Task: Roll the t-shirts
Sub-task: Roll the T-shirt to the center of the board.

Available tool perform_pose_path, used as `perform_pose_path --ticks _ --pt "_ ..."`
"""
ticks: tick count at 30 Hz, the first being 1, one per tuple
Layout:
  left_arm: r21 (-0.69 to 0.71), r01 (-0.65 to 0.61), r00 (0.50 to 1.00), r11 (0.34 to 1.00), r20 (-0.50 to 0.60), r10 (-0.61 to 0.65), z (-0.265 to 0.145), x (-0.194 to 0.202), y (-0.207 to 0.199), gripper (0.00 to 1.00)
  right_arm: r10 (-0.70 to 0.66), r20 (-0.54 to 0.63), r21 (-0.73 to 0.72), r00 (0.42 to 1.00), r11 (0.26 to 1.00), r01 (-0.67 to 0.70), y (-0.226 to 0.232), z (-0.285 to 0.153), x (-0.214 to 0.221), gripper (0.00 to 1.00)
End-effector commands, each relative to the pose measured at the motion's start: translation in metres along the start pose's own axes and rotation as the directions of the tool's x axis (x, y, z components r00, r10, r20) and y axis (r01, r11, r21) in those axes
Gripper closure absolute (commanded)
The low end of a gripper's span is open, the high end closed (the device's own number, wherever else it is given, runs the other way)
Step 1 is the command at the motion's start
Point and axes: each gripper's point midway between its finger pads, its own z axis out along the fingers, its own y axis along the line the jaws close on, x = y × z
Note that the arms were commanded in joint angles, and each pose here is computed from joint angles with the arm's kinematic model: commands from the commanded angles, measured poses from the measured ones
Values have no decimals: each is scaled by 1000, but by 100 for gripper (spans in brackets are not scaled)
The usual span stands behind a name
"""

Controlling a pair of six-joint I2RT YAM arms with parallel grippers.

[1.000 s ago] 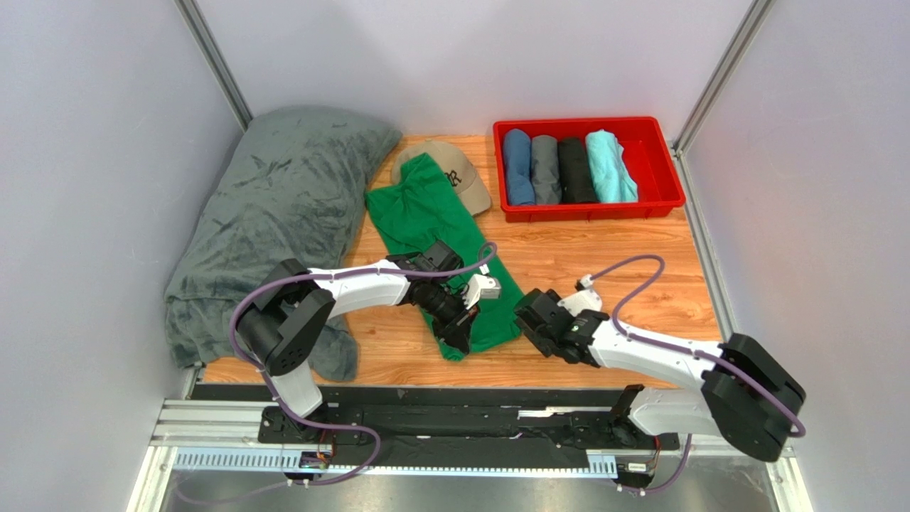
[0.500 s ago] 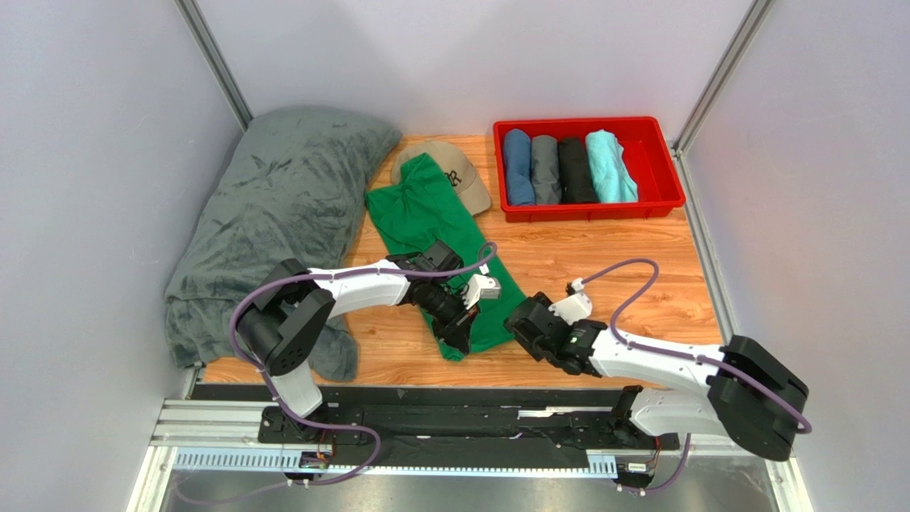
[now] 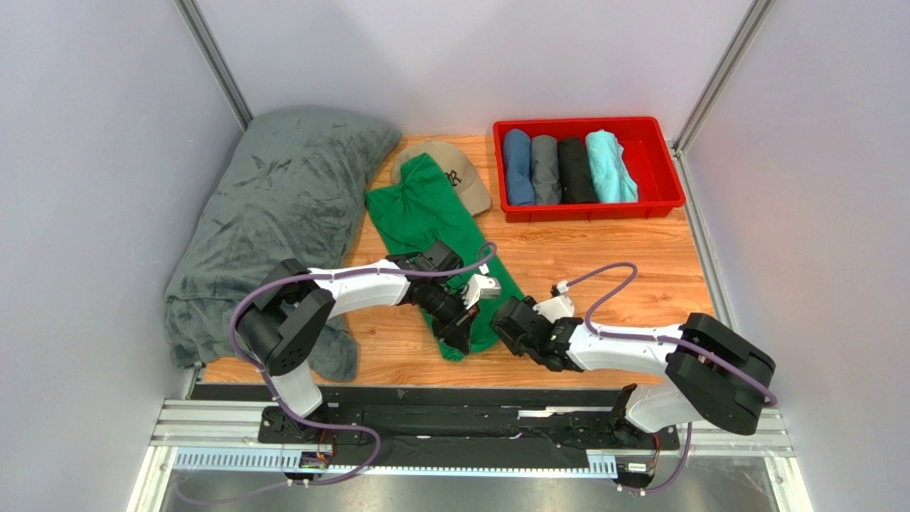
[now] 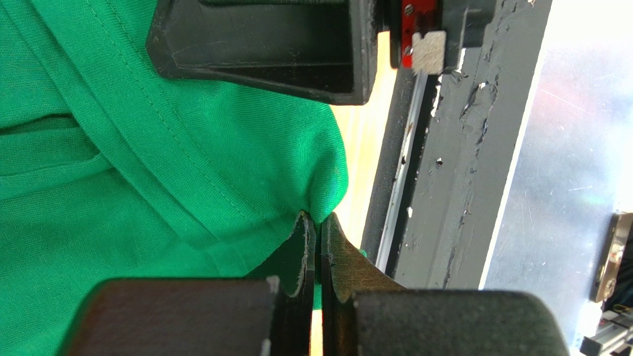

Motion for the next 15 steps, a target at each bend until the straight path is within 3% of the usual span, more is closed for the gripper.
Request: perform_pose_path --ticks 1,2,5,15 --pt "30 -44 998 999 45 42 -7 -12 -8 100 3 9 50 1000 999 -3 -2 -3 0 62" --pt "28 -45 998 999 46 43 -7 -13 -8 100 -5 7 57 1000 998 5 -6 -3 0 55" --pt "28 -43 998 999 46 42 -7 -13 -9 100 -5 6 44 1000 999 4 -10 -7 -3 46" --pt "21 -45 998 999 47 44 -8 -14 -8 100 6 -35 -17 999 1000 -6 6 -19 15 45"
